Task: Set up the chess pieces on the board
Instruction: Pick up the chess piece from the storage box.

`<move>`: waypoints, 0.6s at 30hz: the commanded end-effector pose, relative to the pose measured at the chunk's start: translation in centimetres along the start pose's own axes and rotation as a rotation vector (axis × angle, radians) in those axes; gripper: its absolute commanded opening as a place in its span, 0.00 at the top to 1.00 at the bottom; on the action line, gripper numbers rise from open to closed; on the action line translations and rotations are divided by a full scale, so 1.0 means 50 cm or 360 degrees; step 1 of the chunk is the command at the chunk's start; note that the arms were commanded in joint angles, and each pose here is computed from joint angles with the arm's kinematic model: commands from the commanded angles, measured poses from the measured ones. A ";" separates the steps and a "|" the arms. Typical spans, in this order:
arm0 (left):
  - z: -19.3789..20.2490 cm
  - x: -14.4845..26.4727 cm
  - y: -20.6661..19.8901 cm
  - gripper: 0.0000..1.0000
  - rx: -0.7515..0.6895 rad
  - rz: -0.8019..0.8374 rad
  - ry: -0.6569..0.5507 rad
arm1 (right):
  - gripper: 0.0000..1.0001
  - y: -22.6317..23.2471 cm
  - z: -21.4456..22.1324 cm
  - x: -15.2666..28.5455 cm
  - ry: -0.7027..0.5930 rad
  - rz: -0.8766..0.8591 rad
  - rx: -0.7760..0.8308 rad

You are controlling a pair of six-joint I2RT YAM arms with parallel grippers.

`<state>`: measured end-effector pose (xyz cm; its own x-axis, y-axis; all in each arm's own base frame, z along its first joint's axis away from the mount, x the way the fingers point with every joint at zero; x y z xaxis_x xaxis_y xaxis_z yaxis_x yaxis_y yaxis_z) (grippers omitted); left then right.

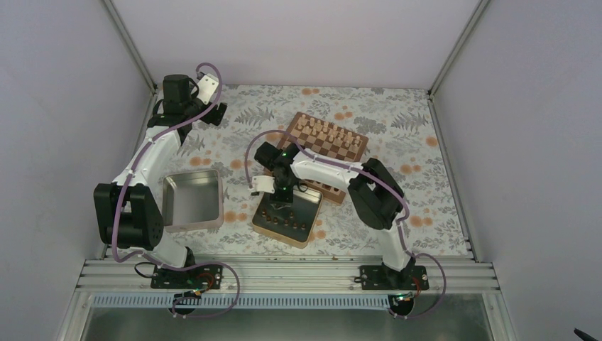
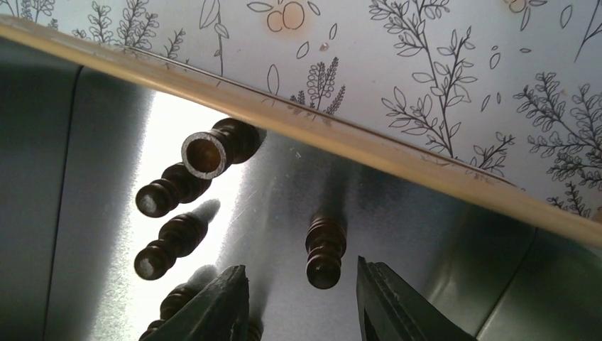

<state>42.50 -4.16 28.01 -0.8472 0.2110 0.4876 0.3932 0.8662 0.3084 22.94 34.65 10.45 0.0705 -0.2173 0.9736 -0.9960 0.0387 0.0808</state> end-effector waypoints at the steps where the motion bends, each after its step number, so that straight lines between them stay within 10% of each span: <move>1: -0.020 0.013 0.007 0.00 -0.0021 -0.0023 -0.0051 | 0.59 -0.004 -0.025 -0.004 -0.0042 0.0021 0.0054; 18: -0.018 0.010 0.005 0.00 -0.0025 -0.0018 -0.0048 | 0.82 -0.016 -0.019 -0.024 -0.0012 0.0020 0.0045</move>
<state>42.51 -4.16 28.02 -0.8473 0.2113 0.4873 0.3934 0.8661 0.3083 23.41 35.24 9.05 0.0743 -0.2077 0.9754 -0.9964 0.0242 0.0811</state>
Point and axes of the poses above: each gripper's point midway between its finger pads, its own x axis back along the fingers, its own y axis along the line the jaws close on, z = x × y, the point moved 6 cm from there along x, back along the fingers, and after that the axes turned 2 degrees about -x, right-handed, at the moved point
